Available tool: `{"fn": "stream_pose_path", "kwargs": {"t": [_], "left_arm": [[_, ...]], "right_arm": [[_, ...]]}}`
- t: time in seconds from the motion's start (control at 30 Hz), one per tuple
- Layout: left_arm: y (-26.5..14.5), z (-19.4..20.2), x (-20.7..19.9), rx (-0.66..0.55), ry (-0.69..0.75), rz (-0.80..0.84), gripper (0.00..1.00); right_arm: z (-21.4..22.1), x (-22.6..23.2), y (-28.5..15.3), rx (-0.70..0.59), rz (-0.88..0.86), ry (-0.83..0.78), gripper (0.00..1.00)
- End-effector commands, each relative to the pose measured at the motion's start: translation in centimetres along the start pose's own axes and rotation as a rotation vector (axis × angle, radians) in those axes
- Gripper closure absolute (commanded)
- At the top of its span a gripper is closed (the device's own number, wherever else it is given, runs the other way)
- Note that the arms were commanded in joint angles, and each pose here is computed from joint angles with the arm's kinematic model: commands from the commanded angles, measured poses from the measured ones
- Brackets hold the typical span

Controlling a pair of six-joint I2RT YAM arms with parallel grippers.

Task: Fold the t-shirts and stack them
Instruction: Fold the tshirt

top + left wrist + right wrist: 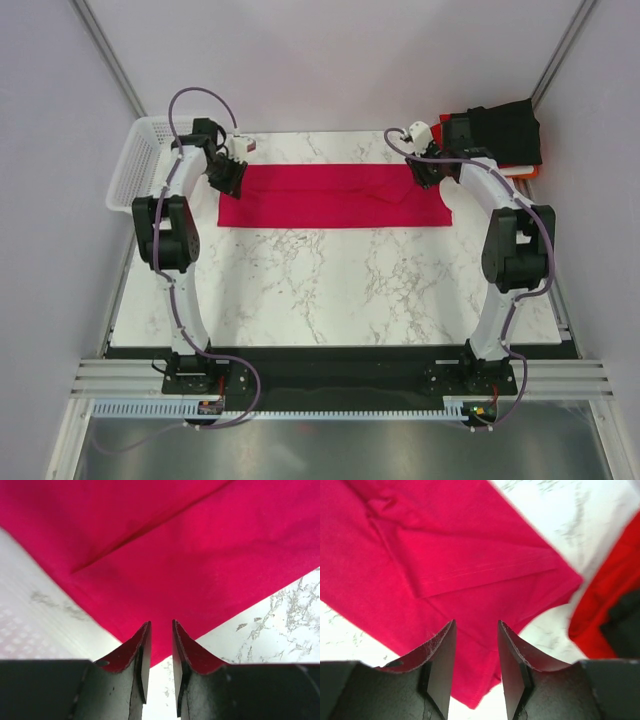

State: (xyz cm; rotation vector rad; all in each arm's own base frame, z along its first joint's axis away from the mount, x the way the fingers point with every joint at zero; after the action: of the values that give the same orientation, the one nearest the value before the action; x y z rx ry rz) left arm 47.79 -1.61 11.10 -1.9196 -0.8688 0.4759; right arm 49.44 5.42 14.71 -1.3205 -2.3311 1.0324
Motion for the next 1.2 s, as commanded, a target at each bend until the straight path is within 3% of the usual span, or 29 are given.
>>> {"fn": "stream_pose_path", "kwargs": {"t": [0.0,0.4,0.9,1.0,1.17], "left_arm": [[2.0,1.2,-0.8,0.034,-0.037,0.041,0.71],[4.7,4.0,-1.1,0.127,-0.063,0.059,0.72],[5.1,4.6,-1.6,0.14,-0.071,0.073,0.72],[5.2,4.5,-1.5,0.139,-0.072,0.071,0.72],[5.2,4.6,-1.4,0.141,-0.073,0.068,0.72]], "right_arm": [[1.4,2.2,1.0,0.04,-0.117,0.008,0.53],[2.3,5.4,3.8,0.091,-0.274,-0.008,0.52],[2.4,5.6,6.9,0.134,-0.238,-0.049,0.55],[2.6,5.6,7.2,0.141,-0.231,-0.06,0.62],[2.1,5.3,7.2,0.133,-0.217,-0.077,0.92]]}}
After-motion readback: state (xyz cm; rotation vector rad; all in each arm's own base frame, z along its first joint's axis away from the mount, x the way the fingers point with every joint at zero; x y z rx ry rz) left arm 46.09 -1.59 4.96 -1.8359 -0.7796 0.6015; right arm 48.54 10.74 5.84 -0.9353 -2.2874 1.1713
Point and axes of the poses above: each gripper's point midway between its finger pads, its own y axis out along the fingers, its own x axis along the line the jaws close on, z = x × y, the point moved 3 cm from there along -y, back along the fingers, and after that the axes turned 9 degrees about y, right-handed, at the moved point
